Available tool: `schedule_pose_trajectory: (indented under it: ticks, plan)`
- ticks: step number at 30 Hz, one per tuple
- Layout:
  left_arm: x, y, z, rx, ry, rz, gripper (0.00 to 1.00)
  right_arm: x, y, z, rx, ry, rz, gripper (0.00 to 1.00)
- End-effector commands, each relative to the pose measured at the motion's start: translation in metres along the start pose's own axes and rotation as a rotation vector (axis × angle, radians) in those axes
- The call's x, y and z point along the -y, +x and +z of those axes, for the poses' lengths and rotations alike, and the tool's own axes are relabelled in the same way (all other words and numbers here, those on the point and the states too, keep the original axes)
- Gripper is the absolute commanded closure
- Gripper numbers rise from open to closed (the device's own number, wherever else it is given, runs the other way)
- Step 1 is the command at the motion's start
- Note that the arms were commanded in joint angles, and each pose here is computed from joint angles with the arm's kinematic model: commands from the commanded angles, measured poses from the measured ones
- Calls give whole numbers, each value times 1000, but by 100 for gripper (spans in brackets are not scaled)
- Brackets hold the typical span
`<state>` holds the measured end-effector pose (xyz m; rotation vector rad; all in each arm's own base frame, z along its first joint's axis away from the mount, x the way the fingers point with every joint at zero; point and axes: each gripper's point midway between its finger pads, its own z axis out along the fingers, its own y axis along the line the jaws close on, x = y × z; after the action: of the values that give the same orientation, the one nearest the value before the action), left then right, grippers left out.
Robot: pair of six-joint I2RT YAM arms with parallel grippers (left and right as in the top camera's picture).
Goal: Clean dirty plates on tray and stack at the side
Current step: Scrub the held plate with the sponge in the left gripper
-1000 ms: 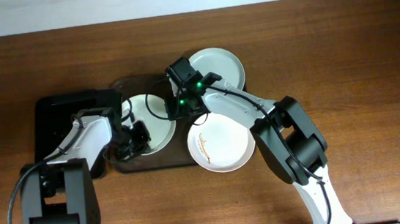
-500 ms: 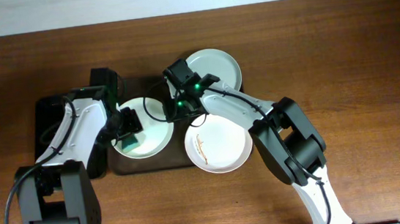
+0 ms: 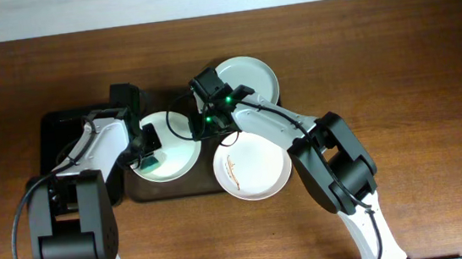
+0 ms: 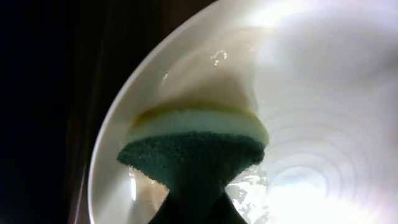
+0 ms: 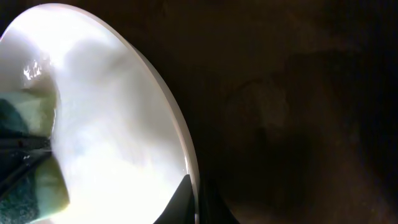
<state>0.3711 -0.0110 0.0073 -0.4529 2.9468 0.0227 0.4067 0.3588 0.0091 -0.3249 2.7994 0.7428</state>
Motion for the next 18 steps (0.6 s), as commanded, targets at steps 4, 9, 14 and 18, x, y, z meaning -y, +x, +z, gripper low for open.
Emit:
schedule_pose_trajectory:
  ticks: [4, 9, 14, 18]
  plan:
    - [-20, 10, 5, -33, -92, 1, 99, 8, -3, 3, 4, 23, 8, 96]
    - [-23, 30, 2, -111, -116, 45, 99, 7, -3, 3, 5, 22, 0, 95]
    - [2, -35, 2, 158, -31, 138, 99, 9, 0, 3, -4, 27, 4, 96]
    - [37, -14, 2, 80, 147, 249, 99, 9, 0, 3, -4, 27, 4, 95]
